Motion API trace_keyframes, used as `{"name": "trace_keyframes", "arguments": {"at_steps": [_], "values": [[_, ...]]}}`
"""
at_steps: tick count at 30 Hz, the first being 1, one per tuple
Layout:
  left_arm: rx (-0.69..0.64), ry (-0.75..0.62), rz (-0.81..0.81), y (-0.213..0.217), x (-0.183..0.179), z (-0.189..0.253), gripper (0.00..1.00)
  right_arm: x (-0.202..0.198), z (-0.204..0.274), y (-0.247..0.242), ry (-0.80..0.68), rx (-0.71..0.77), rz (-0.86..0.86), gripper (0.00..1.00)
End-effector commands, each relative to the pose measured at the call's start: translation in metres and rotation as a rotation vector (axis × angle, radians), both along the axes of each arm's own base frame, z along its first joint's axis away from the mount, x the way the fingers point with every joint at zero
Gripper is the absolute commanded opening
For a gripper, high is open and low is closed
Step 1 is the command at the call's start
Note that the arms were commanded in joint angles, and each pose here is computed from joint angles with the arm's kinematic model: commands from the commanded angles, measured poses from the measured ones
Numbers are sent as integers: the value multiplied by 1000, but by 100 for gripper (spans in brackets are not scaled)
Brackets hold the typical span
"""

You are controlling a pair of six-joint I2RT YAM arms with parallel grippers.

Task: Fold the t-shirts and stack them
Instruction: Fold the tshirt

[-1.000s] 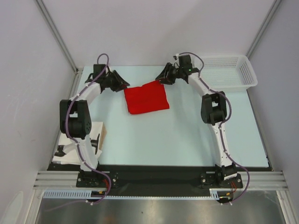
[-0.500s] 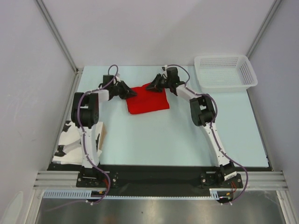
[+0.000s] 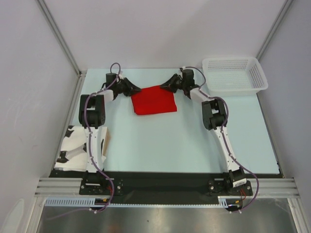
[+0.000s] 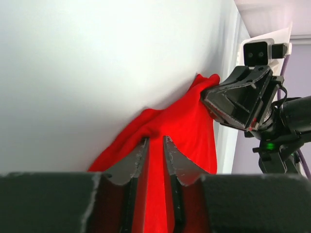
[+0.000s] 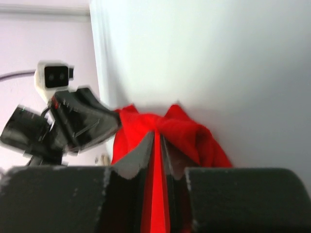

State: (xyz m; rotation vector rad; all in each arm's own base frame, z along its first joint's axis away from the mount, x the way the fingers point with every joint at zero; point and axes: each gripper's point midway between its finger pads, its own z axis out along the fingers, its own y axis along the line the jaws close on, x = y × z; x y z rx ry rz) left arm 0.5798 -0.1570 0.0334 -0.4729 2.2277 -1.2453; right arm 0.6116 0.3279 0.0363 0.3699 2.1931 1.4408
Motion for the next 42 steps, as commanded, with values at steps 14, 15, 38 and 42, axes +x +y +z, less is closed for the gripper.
{"name": "trace_keyframes", "arguments": {"at_steps": [14,15,38,42], "values": [[-81,-119,-255,-61,-101,102,10,3,-20,-14,68,-63,-13,14],[-92,-87,-263,-62,-108,94,9,2,-22,-15,77,-65,-11,13],[29,-3,-294,-39,-139,76,2,-5,-22,-21,95,-80,10,13],[47,137,-289,-36,-156,21,1,-6,-25,-21,102,-80,9,13]]}}
